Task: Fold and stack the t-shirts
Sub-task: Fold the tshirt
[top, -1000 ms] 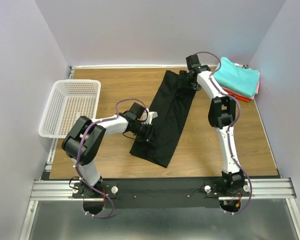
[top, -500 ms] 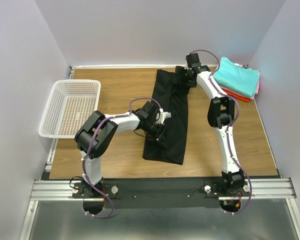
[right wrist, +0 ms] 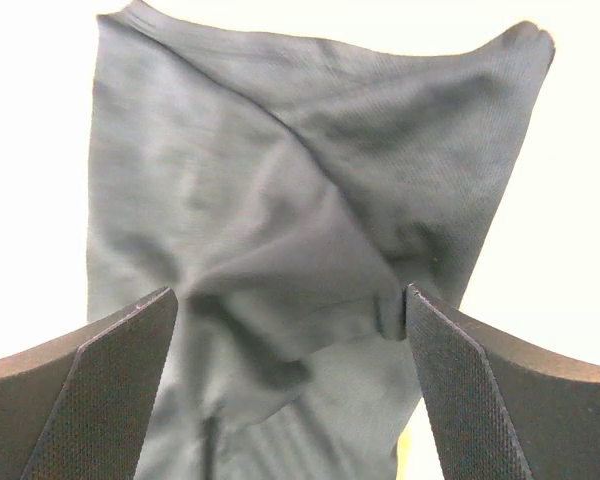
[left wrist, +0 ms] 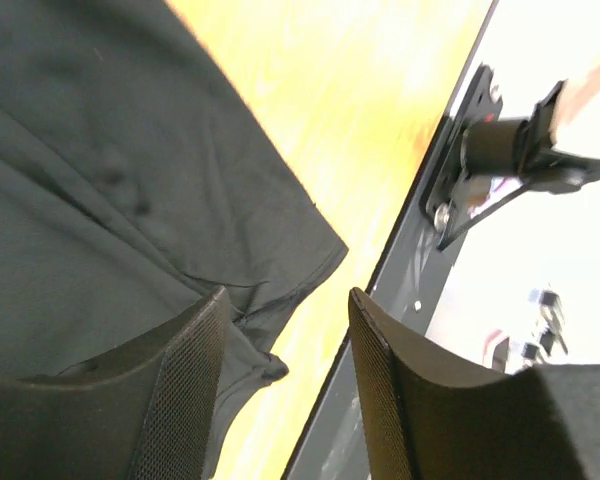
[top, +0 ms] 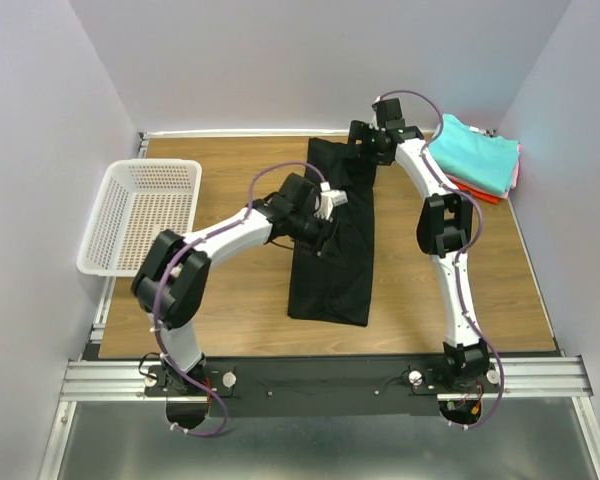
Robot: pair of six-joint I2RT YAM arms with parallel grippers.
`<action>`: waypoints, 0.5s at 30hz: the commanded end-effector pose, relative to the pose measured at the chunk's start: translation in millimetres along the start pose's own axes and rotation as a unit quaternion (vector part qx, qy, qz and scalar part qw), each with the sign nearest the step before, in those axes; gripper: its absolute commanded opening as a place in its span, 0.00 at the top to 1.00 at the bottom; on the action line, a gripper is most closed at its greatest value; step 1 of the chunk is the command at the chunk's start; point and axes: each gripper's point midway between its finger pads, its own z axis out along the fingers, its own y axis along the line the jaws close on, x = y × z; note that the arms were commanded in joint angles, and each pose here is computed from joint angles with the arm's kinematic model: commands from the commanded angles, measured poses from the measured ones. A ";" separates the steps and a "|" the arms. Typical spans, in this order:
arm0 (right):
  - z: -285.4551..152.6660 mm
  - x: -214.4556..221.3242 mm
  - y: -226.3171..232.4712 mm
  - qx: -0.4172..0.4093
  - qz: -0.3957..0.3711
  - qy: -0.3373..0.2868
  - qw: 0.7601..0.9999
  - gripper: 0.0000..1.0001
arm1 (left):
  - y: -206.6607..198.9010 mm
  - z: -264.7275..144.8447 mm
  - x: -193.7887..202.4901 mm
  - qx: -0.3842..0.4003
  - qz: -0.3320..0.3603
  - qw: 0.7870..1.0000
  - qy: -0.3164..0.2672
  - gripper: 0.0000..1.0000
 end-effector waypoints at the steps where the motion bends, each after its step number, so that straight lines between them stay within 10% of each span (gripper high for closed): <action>1: -81.2 -81.5 43.2 -0.043 -0.034 -0.113 0.992 0.00 | -1.4 -41.0 -26.2 -0.042 0.029 0.997 -0.052 0.40; 8: -133.3 -46.3 38.1 -0.028 -0.027 -0.077 0.996 0.00 | 47.9 -80.2 5.6 -0.134 -0.029 0.989 -0.061 0.40; 15: -173.0 78.5 18.1 -0.005 0.001 0.039 0.999 0.03 | 64.9 -88.6 52.0 -0.176 -0.057 0.982 -0.035 0.40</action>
